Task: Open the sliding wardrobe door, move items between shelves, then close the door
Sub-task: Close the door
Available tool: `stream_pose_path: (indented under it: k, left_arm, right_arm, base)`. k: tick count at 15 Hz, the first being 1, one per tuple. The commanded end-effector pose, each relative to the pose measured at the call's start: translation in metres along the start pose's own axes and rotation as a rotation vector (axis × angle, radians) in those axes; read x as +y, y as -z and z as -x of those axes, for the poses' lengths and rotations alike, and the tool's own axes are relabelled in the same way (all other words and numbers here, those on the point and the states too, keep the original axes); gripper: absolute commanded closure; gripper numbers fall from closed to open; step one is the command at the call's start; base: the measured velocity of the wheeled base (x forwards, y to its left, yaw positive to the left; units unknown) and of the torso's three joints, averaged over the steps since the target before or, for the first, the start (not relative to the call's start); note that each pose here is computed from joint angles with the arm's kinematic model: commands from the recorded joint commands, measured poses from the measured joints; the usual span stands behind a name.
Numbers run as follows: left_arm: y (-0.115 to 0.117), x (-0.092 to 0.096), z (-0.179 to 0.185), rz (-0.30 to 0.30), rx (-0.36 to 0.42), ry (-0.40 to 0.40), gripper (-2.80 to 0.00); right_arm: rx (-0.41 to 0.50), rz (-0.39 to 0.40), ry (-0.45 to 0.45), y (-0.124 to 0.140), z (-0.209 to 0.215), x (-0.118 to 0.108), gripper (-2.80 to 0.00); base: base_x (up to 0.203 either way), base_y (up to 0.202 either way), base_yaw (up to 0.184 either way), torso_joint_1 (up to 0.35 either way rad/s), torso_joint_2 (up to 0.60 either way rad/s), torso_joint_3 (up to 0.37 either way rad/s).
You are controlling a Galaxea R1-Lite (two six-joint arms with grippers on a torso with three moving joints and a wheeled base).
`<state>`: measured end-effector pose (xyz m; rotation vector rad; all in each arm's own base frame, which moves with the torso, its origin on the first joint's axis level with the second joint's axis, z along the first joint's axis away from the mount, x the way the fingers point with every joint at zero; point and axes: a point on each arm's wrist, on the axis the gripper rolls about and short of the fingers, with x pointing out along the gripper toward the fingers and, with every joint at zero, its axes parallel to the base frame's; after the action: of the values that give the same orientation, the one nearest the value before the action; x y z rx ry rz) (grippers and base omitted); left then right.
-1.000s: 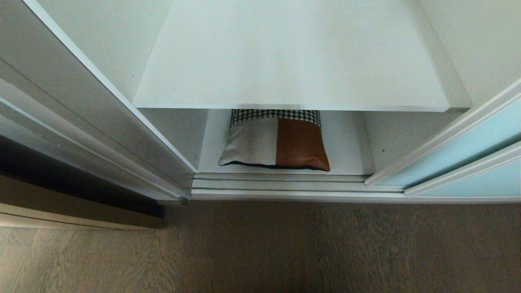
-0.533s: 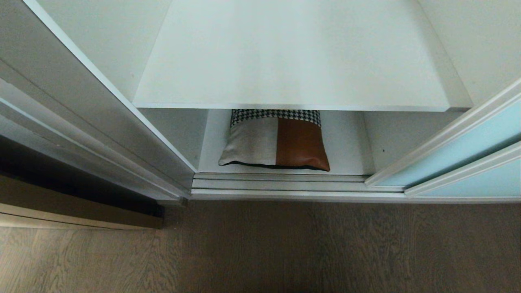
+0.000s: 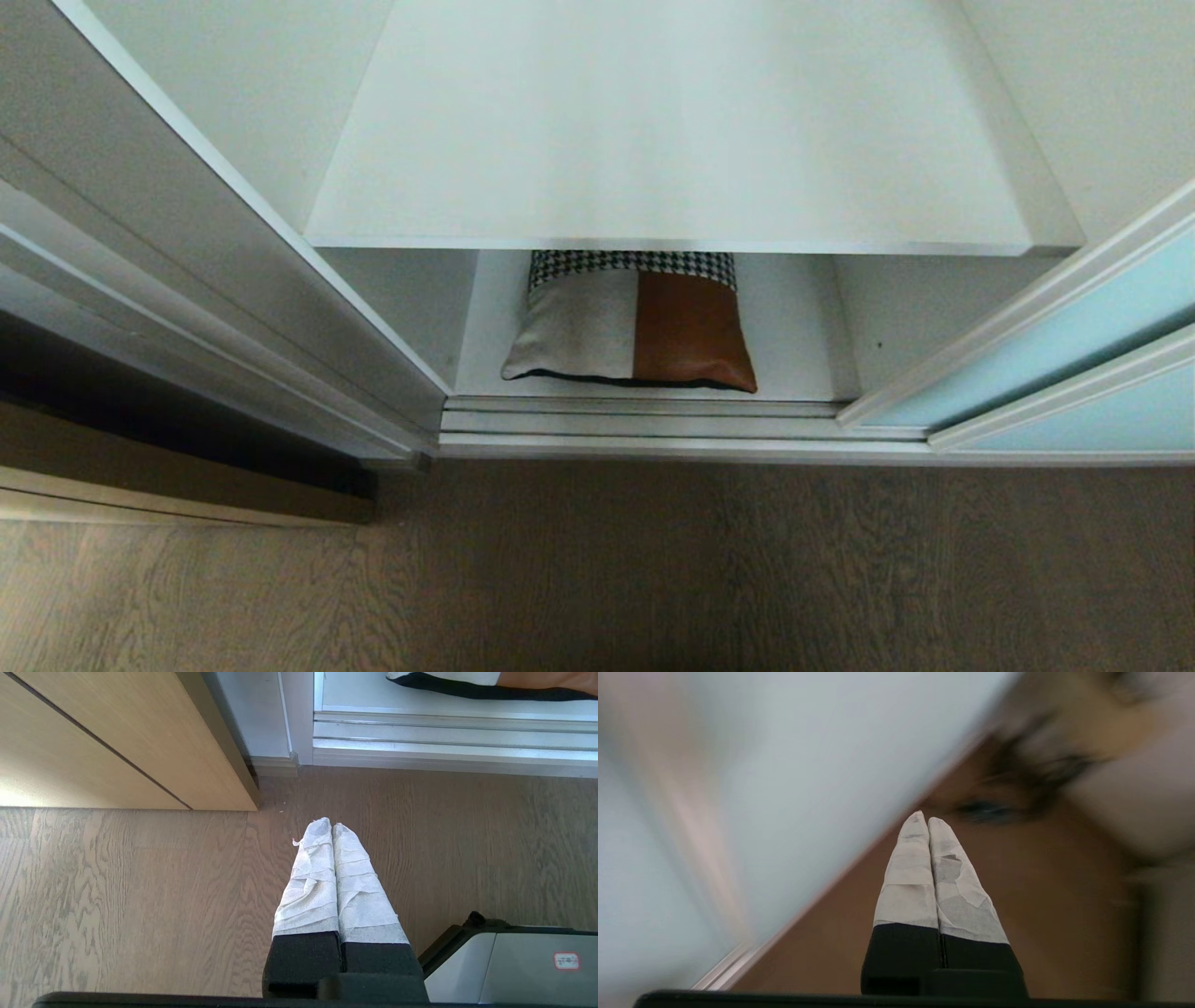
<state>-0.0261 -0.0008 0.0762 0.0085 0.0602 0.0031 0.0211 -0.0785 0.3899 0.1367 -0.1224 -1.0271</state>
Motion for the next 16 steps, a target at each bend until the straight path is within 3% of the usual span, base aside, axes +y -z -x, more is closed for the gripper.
stream_pose_path:
  k: [1, 6, 16]
  left_arm:
    - [0.000, 0.000, 0.000, 0.000, 0.002, -0.001, 0.00]
    - [0.000, 0.000, 0.000, 0.000, 0.001, 0.000, 0.00]
    - [0.000, 0.000, 0.000, 0.000, 0.002, 0.000, 0.00]
  right_arm:
    - [0.089, -0.043, -0.182, 0.001, -0.018, -0.003, 0.00]
    - [0.168, -0.204, -0.449, -0.009, -0.029, 0.001, 0.00]
    - [0.189, -0.209, -0.528, -0.014, -0.058, -0.003, 0.00]
  base:
    - [0.000, 0.000, 0.000, 0.000, 0.00, 0.000]
    - [0.000, 0.000, 0.000, 0.000, 0.00, 0.000]
    - [0.000, 0.000, 0.000, 0.000, 0.00, 0.000]
